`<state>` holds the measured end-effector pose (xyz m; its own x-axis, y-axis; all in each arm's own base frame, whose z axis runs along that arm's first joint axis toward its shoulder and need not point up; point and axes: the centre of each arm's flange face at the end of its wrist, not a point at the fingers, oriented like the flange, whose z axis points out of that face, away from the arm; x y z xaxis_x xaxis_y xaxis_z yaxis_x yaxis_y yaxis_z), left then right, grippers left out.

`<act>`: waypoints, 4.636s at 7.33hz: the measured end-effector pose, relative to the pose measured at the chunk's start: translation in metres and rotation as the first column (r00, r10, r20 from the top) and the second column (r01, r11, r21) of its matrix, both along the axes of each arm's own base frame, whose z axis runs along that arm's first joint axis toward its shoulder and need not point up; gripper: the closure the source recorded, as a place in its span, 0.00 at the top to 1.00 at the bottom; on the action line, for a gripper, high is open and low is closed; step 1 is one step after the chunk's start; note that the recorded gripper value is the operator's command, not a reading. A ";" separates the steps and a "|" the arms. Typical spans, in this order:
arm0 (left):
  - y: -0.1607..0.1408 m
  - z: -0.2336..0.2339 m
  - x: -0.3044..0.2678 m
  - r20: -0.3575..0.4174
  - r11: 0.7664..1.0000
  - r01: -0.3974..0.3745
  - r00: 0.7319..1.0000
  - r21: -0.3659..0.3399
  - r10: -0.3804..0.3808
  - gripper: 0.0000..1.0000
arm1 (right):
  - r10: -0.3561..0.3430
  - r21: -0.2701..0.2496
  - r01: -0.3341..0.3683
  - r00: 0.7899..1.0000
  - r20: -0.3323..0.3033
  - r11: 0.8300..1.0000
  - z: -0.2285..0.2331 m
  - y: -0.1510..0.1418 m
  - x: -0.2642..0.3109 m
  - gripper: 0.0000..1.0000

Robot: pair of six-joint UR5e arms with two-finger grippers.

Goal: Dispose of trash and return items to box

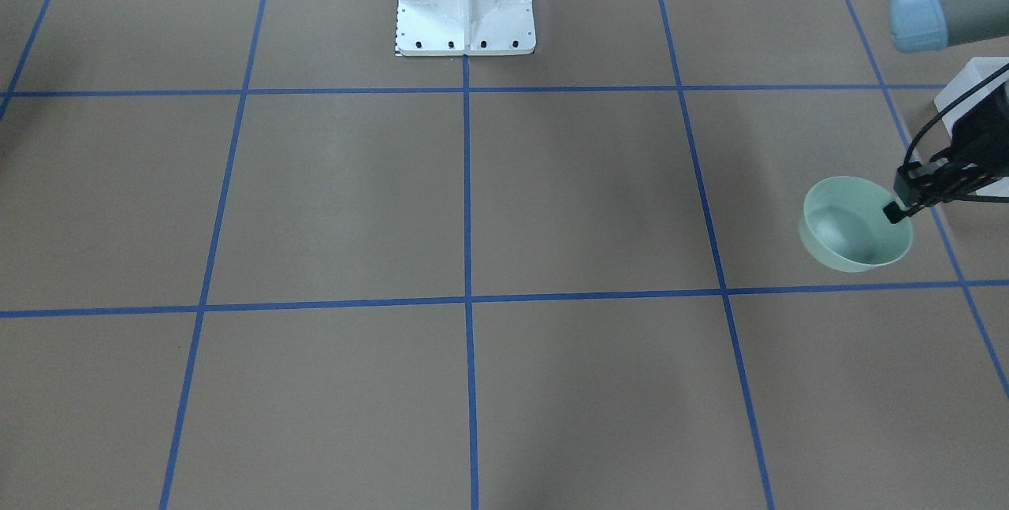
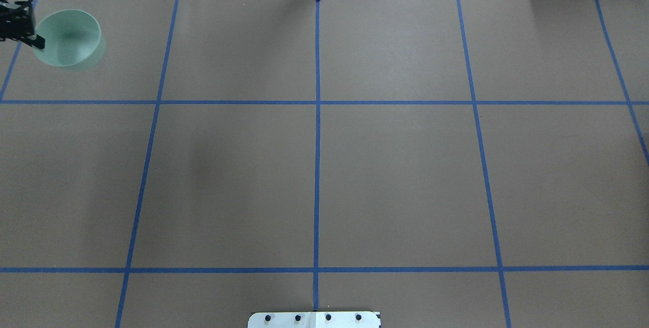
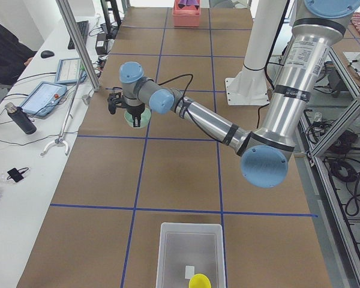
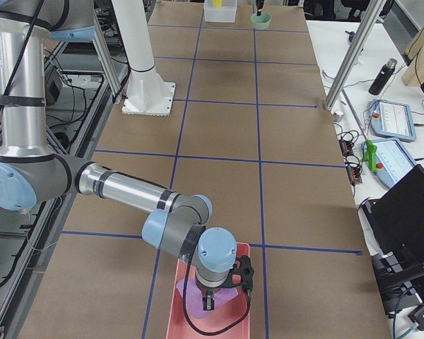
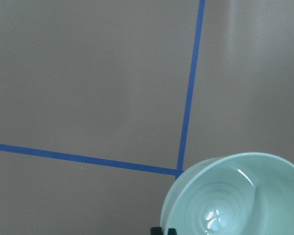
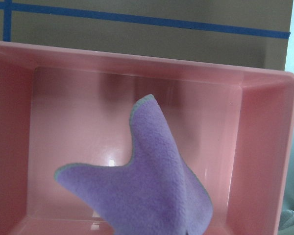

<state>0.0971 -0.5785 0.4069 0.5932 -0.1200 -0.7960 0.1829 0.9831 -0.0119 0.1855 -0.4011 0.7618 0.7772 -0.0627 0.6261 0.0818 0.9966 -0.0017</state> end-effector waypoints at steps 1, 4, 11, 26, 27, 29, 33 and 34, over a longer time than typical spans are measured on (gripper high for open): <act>0.006 0.028 -0.036 0.025 1.000 -0.006 1.000 0.018 0.005 0.00 | 0.038 -0.001 -0.038 0.999 0.002 0.999 -0.005 -0.003 0.000 1.00; 0.046 0.139 -0.137 0.044 0.999 -0.028 0.999 0.017 0.027 0.00 | 0.150 -0.002 -0.151 0.986 0.067 0.989 -0.058 -0.030 -0.022 1.00; 0.201 0.366 -0.251 -0.020 0.996 -0.038 0.999 -0.080 0.037 0.00 | 0.273 -0.086 -0.262 0.948 0.162 0.961 -0.216 -0.069 -0.143 1.00; 0.236 0.448 -0.250 -0.029 0.992 -0.026 0.999 -0.123 0.022 0.98 | 0.268 -0.091 -0.256 0.947 0.179 0.963 -0.227 -0.065 -0.153 1.00; 0.235 0.446 -0.251 -0.021 0.995 -0.020 1.000 -0.098 0.018 0.98 | 0.268 -0.090 -0.256 0.946 0.179 0.962 -0.228 -0.066 -0.153 1.00; 0.223 0.429 -0.254 0.006 1.000 -0.008 1.000 -0.017 0.009 0.98 | 0.268 -0.087 -0.256 0.946 0.180 0.963 -0.229 -0.067 -0.153 1.00; 0.144 0.277 -0.277 0.082 0.997 0.049 0.995 0.067 -0.054 0.98 | 0.261 -0.087 -0.249 0.949 0.176 0.965 -0.229 -0.068 -0.157 1.00; 0.131 0.233 -0.275 0.098 0.993 0.042 0.994 0.111 -0.053 0.98 | 0.259 -0.086 -0.247 0.951 0.170 0.965 -0.227 -0.068 -0.158 1.00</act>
<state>-0.1782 -0.4477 0.6403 0.6665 -0.0658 -0.7426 0.2241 0.9677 0.1153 0.0279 -0.4693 0.5345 0.6377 0.1652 0.7524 -0.1684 0.9830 -0.0730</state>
